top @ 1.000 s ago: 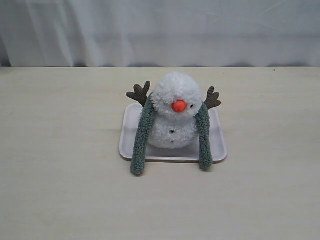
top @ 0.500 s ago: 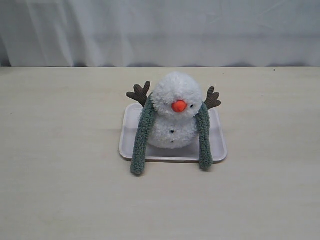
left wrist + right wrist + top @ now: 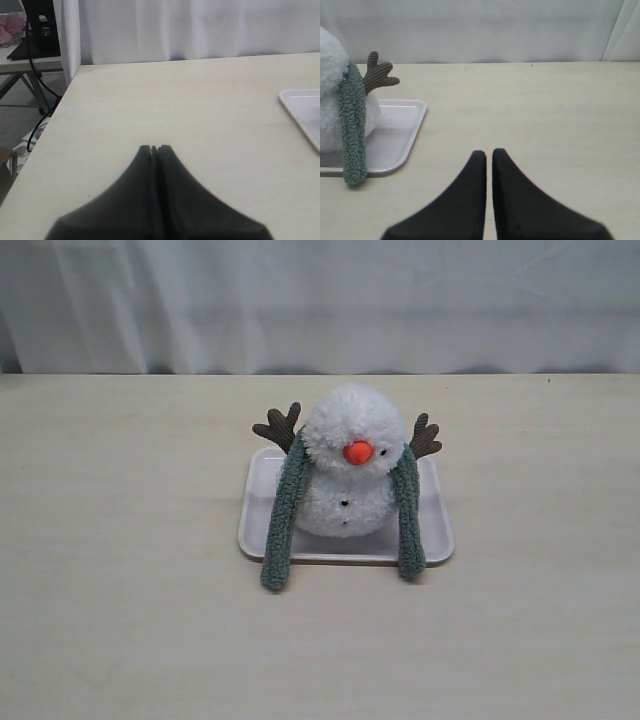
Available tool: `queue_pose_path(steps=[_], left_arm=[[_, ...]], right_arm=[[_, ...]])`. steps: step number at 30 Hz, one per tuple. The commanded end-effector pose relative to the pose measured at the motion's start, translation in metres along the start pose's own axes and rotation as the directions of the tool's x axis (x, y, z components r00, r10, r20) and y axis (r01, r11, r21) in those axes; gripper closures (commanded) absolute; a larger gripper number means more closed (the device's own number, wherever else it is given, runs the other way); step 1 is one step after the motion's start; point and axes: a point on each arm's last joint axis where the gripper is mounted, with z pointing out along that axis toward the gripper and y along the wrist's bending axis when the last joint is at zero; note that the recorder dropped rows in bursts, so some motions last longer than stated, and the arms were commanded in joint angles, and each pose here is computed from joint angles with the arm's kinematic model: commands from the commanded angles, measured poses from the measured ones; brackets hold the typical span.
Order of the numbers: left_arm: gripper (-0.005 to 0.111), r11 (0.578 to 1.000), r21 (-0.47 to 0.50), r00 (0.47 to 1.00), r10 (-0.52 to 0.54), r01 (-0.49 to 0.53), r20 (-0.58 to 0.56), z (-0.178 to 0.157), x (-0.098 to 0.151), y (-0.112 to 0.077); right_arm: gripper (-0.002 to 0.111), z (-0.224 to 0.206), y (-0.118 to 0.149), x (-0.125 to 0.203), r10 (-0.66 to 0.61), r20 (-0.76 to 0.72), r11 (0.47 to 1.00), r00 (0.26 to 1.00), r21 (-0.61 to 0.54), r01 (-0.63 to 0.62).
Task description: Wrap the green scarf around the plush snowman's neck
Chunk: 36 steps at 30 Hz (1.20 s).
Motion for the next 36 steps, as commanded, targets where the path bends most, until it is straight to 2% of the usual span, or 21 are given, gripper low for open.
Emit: queue_pose_path(steps=[1, 36], left_arm=[[0.107, 1.000, 0.000, 0.999, -0.013, 0.013, 0.032, -0.0001, -0.0023, 0.0001], [0.107, 1.000, 0.000, 0.999, -0.013, 0.013, 0.032, -0.0001, -0.0023, 0.0001]], right_arm=[[0.104, 0.0000, -0.0004, 0.0015, -0.006, -0.006, 1.000, 1.000, 0.008, 0.006], [0.104, 0.0000, -0.0004, 0.0017, 0.003, -0.008, 1.000, 1.000, 0.008, -0.002]])
